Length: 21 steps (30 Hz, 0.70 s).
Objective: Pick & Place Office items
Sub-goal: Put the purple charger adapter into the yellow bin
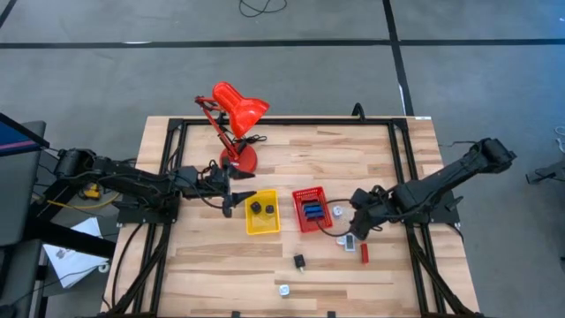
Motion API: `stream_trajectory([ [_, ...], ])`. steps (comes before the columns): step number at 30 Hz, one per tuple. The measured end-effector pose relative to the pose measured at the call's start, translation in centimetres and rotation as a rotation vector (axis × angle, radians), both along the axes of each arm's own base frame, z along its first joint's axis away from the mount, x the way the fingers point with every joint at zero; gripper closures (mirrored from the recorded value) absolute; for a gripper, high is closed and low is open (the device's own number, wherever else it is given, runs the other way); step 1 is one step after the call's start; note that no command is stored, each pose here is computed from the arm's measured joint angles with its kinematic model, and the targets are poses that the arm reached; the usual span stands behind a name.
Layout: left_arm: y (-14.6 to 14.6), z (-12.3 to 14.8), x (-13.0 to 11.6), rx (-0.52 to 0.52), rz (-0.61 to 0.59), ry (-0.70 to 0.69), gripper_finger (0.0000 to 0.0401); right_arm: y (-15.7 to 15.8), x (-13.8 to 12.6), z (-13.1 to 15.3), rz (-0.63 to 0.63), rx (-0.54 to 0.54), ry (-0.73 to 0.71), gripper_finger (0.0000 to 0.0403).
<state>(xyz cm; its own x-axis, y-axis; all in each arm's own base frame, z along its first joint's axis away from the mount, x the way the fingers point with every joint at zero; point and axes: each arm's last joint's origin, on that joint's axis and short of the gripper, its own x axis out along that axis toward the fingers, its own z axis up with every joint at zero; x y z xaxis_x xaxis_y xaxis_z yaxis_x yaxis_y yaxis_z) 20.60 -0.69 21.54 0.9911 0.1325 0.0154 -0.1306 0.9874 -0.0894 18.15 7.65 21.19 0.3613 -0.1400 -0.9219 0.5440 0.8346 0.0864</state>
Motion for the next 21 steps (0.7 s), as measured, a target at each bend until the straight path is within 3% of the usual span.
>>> stream_trajectory([
  [4, -0.8, 1.0, 0.4, 0.005, -0.123, -0.01, 0.0141, 0.0, -0.7, -0.2, -0.027, 0.013, 0.036, 0.0085],
  [7, -1.9, 2.0, 1.1, 0.076, -0.176, 0.036, 0.0141, -0.1, -0.8, 0.0, -0.047, 0.005, 0.013, 0.0085],
  [13, -2.6, 2.6, 1.3, 0.115, -0.168, 0.061, 0.0141, 0.3, 0.1, 0.3, -0.08, 0.062, -0.086, 0.0085],
  [16, -2.6, 2.4, 1.3, 0.115, -0.168, 0.081, 0.0141, 0.4, 0.0, -0.2, -0.08, 0.042, -0.037, 0.0085],
  [21, -2.6, 2.0, 1.3, 0.118, -0.167, 0.119, 0.0141, 0.3, -0.3, -0.8, -0.2, 0.044, 0.018, 0.0085],
])
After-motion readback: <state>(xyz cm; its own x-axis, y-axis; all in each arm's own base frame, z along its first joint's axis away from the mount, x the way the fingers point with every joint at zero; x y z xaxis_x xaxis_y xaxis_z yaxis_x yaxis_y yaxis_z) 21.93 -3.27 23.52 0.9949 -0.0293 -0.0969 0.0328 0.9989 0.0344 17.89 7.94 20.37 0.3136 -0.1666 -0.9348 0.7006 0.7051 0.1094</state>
